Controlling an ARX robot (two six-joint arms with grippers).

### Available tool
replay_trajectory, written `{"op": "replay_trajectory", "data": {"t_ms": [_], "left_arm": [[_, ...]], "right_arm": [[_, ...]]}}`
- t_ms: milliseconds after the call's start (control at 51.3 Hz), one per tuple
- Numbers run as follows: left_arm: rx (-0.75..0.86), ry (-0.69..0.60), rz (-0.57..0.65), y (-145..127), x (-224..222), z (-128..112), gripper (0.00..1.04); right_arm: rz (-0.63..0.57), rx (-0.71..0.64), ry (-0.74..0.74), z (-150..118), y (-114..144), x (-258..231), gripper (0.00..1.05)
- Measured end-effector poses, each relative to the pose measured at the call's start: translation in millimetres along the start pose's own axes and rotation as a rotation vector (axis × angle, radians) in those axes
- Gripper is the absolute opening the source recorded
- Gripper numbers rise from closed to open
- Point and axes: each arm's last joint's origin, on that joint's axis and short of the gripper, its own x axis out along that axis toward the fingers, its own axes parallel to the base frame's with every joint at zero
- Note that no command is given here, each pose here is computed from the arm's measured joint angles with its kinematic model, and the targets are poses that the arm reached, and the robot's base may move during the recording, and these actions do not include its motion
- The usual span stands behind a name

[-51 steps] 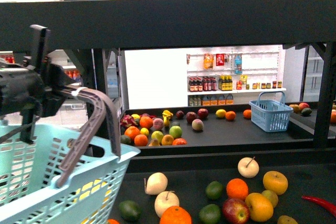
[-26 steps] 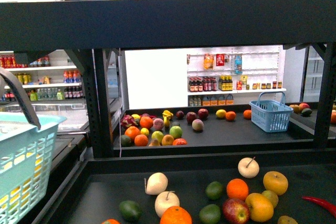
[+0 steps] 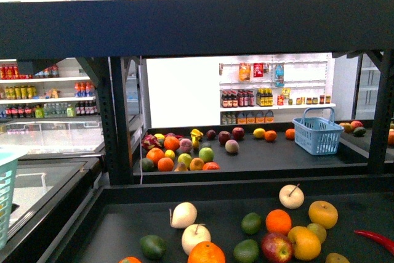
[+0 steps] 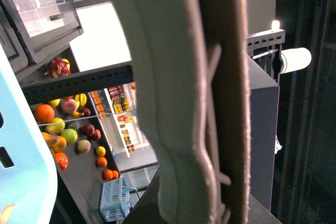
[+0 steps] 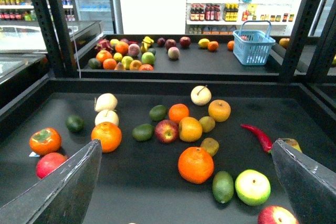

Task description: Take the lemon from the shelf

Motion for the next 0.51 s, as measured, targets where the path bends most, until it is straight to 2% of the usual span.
{"op": "replay_trajectory", "data": {"t_ms": [234,506], "left_arm": [[0.001,-0.002,-0.034,13,5,18,0.08],[-0.025,-0.001,-0.046,35,6,25,0.08]], "right_arm": [[0.0,0.0,0.0,0,0,0,0.97],[0.0,0.0,0.0,0,0,0,0.97]]}}
